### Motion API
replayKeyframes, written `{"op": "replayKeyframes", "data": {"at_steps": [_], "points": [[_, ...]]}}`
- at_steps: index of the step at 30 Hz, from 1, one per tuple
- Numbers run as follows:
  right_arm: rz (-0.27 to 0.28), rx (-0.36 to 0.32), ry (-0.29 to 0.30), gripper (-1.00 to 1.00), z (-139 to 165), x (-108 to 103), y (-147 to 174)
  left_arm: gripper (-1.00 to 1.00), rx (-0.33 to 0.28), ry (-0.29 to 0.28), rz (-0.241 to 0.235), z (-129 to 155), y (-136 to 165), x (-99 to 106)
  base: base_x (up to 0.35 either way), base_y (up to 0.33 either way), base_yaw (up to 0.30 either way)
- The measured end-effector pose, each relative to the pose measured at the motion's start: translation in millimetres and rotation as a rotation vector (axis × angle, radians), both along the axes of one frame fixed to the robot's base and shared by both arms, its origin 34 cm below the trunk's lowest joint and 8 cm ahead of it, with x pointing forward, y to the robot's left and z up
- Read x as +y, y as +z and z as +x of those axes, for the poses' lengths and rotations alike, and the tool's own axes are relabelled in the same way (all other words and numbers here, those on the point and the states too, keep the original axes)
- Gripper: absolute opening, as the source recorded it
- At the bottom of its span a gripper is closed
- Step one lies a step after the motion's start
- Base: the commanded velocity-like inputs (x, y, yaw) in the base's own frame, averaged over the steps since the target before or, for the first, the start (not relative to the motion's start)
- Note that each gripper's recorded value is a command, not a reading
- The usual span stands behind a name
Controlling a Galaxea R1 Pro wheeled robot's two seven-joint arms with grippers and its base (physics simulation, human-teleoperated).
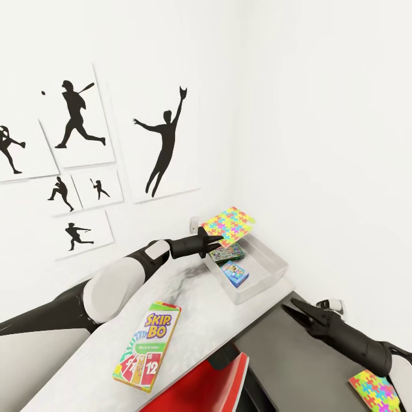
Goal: Put all the toys in the child's room - the three board games (two on the bed and one on the table), the two jigsaw puzzles on the table, and the tennis ball on the table - inside the toy box on the table in the child's room.
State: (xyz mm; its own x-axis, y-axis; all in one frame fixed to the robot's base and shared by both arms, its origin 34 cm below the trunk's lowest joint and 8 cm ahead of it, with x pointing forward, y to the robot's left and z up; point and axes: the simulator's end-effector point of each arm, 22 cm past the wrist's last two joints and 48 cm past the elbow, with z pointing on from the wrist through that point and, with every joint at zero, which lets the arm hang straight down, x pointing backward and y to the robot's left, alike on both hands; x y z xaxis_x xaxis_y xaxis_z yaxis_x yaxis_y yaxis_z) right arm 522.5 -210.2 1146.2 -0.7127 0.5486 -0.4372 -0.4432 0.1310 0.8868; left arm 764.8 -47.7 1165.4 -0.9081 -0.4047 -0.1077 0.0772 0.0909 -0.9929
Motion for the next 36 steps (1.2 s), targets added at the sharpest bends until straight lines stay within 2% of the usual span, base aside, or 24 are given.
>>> {"op": "replayKeyframes", "data": {"at_steps": [4, 15, 22, 32, 36], "points": [[0.014, -0.007, -0.025, 1.00, 1.9, -8.1, 3.8, -1.00, 0.000, 0.001, 0.000, 0.1, -0.1, 0.1, 0.000, 0.000, 0.000], [0.012, 0.003, -0.033, 1.00, 4.5, -12.5, -0.5, -1.00, 0.014, 0.001, 0.006, 2.4, -9.8, 0.2, 0.000, 0.000, 0.000], [0.016, 0.014, -0.034, 1.00, 6.1, -12.0, -4.9, -1.00, 0.055, 0.007, 0.078, 4.5, -34.5, 2.4, 0.000, 0.000, 0.000], [0.016, 0.027, -0.033, 1.00, 9.2, -11.8, -10.6, -1.00, 0.062, 0.030, 0.108, 13.0, -47.3, 7.3, 0.000, 0.000, 0.000], [0.017, 0.033, -0.034, 1.00, 10.4, -11.5, -13.2, -1.00, 0.071, 0.049, 0.160, 19.0, -58.9, 13.3, 0.000, 0.000, 0.000]]}}
